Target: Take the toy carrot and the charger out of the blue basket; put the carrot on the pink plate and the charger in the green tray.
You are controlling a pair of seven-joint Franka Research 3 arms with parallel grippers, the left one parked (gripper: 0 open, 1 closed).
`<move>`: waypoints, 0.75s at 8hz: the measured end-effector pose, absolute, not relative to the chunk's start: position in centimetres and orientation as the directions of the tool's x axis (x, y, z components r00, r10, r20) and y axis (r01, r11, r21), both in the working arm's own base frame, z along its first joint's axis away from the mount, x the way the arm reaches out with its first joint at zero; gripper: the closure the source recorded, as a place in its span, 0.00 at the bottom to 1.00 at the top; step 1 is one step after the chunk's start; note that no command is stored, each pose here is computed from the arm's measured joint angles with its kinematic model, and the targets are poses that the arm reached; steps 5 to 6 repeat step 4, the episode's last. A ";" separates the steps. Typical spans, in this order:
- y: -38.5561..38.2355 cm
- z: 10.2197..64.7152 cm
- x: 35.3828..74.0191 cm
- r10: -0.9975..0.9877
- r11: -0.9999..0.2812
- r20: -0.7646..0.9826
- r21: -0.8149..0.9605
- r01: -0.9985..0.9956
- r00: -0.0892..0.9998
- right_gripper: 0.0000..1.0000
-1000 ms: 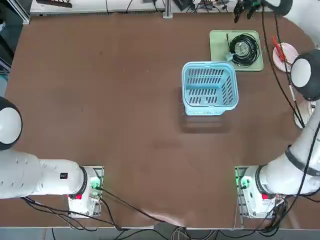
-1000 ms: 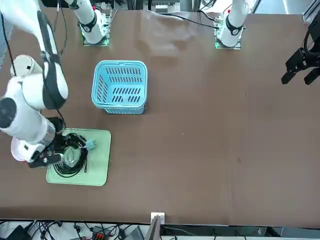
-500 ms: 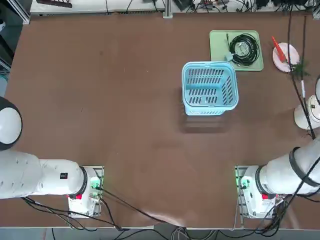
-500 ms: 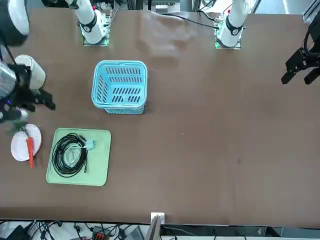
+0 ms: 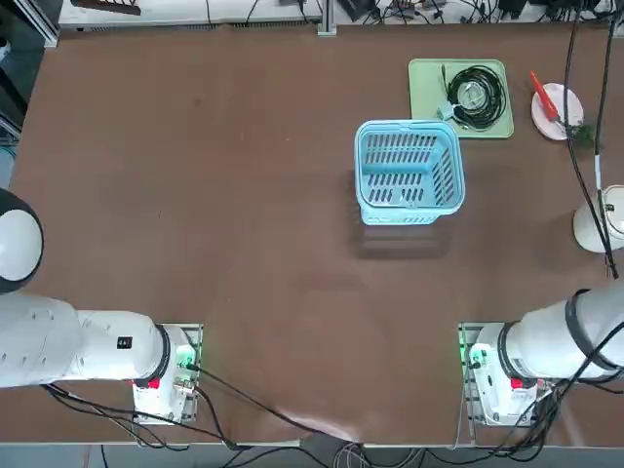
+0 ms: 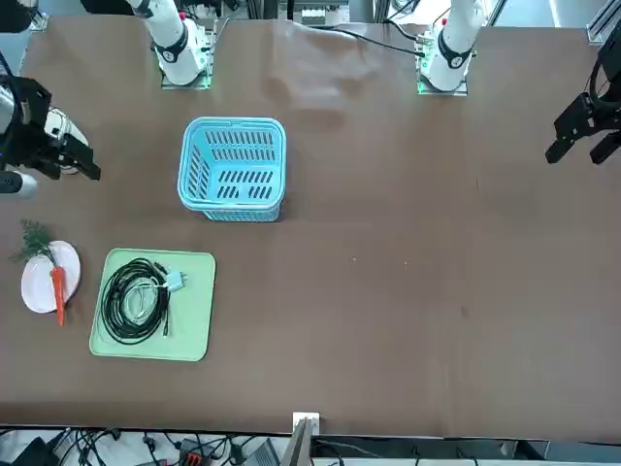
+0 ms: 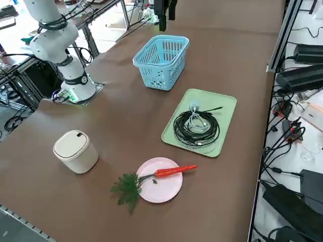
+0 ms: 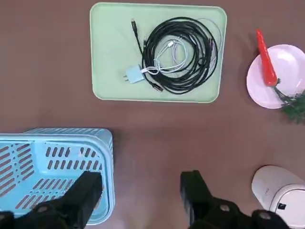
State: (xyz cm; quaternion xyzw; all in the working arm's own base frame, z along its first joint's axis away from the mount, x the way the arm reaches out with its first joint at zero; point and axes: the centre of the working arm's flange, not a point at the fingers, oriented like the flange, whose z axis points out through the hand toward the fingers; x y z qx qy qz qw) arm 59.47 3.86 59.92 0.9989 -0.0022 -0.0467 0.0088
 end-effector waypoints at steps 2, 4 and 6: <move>4.1 58.5 60.1 -0.001 -1.000 -0.116 0.017 0.001 0.993 0.00; 4.1 58.7 60.0 -0.001 -1.000 -0.112 0.017 0.001 0.994 0.00; 4.1 58.7 60.0 -0.001 -1.000 -0.112 0.017 0.001 0.994 0.00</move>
